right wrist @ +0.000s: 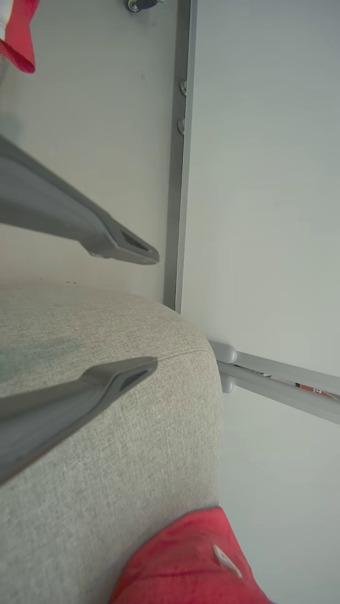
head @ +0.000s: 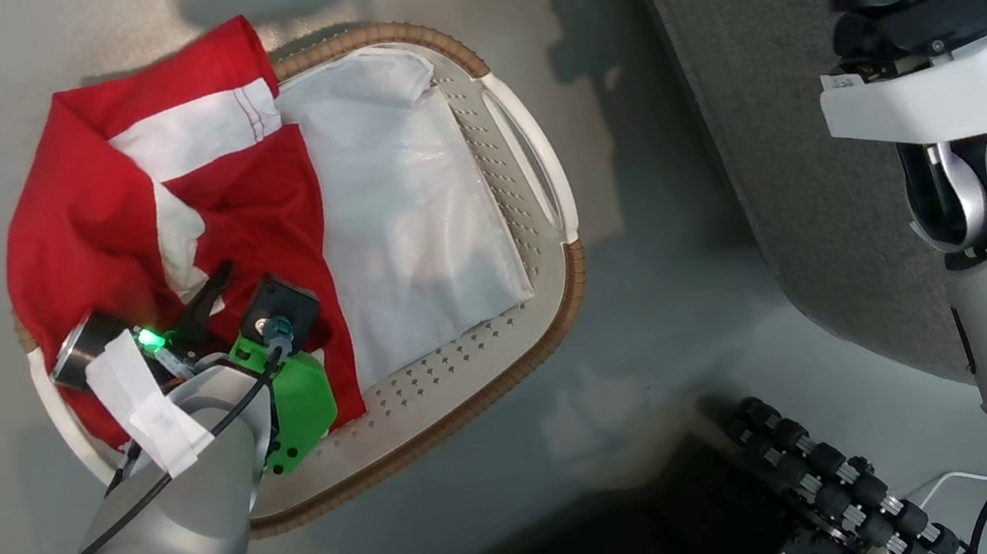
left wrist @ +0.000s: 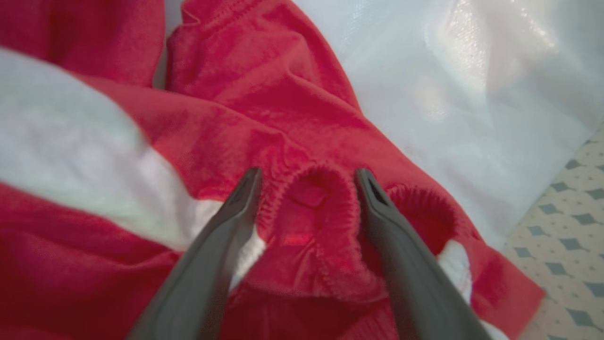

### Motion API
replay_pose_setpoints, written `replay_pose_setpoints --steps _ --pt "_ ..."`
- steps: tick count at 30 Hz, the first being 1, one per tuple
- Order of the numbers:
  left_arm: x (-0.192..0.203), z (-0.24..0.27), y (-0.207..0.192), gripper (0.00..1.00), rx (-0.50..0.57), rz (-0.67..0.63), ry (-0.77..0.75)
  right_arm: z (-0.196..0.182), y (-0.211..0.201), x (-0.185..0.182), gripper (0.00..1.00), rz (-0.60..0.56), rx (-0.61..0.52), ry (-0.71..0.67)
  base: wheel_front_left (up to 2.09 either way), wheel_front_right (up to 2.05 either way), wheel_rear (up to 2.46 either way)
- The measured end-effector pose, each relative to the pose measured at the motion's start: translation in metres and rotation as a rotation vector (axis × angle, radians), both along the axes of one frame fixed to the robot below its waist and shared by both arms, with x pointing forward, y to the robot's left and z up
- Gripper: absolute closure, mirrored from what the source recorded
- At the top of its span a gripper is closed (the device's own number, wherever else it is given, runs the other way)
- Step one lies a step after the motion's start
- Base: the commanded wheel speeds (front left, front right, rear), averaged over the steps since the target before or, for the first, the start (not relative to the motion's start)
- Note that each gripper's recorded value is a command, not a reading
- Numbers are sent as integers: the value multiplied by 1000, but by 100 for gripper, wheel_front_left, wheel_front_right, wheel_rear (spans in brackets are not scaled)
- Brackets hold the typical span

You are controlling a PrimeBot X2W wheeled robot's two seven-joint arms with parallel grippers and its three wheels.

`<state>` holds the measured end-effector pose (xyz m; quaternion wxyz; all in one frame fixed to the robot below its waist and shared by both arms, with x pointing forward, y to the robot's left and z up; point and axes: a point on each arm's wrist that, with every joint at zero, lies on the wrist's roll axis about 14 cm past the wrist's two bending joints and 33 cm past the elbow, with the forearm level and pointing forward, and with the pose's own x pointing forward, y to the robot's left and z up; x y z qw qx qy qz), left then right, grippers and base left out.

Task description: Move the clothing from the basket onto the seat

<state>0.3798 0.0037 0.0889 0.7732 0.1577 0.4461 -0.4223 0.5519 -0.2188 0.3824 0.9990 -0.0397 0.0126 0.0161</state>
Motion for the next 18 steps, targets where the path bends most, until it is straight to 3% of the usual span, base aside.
replay_pose_setpoints --steps 6,7,8,9,10,11,18 --pt "-1 -8 -1 0 5 -4 4 -5 -3 1 0 -4 -4 8 0 0 0" --pt "-2 -9 -1 12 5 -4 5 -5 -3 1 0 -4 -4 8 0 0 0" --pt "-2 -9 -1 45 5 -5 6 -5 -3 1 0 -4 -4 8 0 0 0" --pt "-2 -9 -1 58 5 -3 6 -5 -3 1 0 -4 -3 8 0 0 0" --pt "-1 -9 0 87 4 0 5 -5 -3 1 0 -4 -2 7 0 0 0" --pt "-1 -9 0 100 5 -1 4 -4 -3 1 0 -4 -1 6 0 0 0" --pt "5 7 -7 100 -46 5 -16 5 -1 3 0 -4 11 -13 0 0 0"
